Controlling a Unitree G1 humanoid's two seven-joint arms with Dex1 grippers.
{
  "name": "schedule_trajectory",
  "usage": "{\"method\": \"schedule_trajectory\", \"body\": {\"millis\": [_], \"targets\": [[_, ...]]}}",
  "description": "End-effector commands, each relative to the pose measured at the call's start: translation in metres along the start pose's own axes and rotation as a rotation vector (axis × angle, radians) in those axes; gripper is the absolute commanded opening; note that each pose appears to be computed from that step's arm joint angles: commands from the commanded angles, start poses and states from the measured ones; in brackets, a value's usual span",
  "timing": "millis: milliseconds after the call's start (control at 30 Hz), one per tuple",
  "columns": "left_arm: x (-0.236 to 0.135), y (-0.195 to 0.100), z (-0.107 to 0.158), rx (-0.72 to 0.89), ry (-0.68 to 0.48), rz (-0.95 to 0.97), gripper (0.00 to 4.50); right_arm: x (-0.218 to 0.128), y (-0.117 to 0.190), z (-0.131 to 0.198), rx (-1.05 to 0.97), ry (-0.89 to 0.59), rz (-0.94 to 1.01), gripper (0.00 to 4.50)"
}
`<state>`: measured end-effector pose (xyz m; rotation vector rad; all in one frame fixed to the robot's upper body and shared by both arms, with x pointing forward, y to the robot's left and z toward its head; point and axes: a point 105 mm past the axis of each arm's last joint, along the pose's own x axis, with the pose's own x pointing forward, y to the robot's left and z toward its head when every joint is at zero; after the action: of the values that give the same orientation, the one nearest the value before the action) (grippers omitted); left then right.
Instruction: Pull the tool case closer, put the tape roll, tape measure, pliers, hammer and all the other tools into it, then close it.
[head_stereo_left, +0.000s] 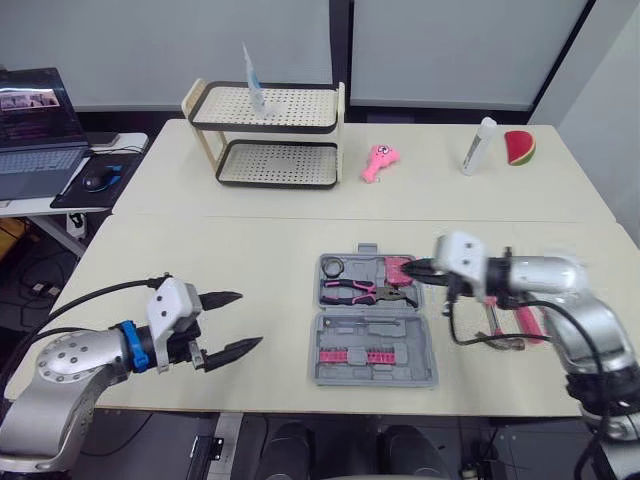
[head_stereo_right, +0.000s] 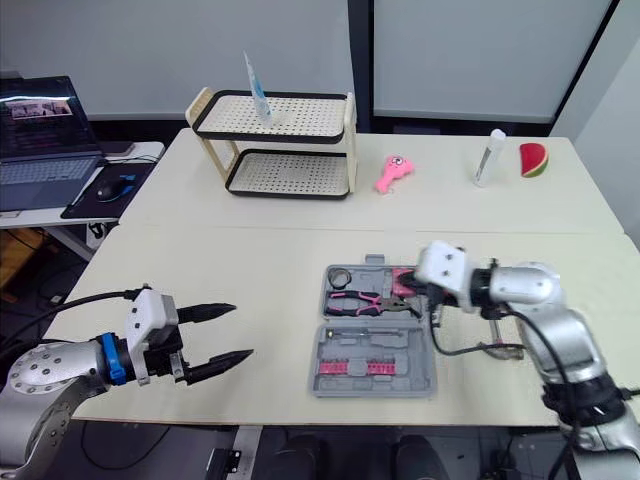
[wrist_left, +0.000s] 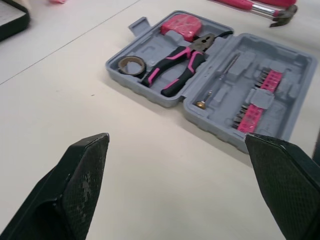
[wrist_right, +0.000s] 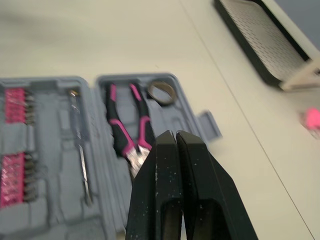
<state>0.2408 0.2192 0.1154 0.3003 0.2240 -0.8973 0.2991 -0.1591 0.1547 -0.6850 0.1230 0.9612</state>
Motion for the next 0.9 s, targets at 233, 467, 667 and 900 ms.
{"method": "schedule_trajectory", "body": {"millis": [233, 467, 667, 900], "targets": [[-0.032, 0.028, -0.04, -0.107, -0.017, 0.299, 4.5, -0.125, -0.019, -0.077, 0.29, 0.122, -0.511, 0.49], [-0.051, 0.019, -0.08, -0.222, 0.033, 0.391, 4.5, -0.173, 0.018, -0.129, 0.521, 0.224, -0.689, 1.57], [-0.058, 0.012, -0.09, -0.244, 0.049, 0.407, 4.5, -0.184, 0.04, -0.145, 0.599, 0.272, -0.683, 2.61], [-0.053, 0.008, -0.077, -0.199, 0.05, 0.352, 4.5, -0.175, 0.03, -0.132, 0.551, 0.263, -0.64, 4.4]]}}
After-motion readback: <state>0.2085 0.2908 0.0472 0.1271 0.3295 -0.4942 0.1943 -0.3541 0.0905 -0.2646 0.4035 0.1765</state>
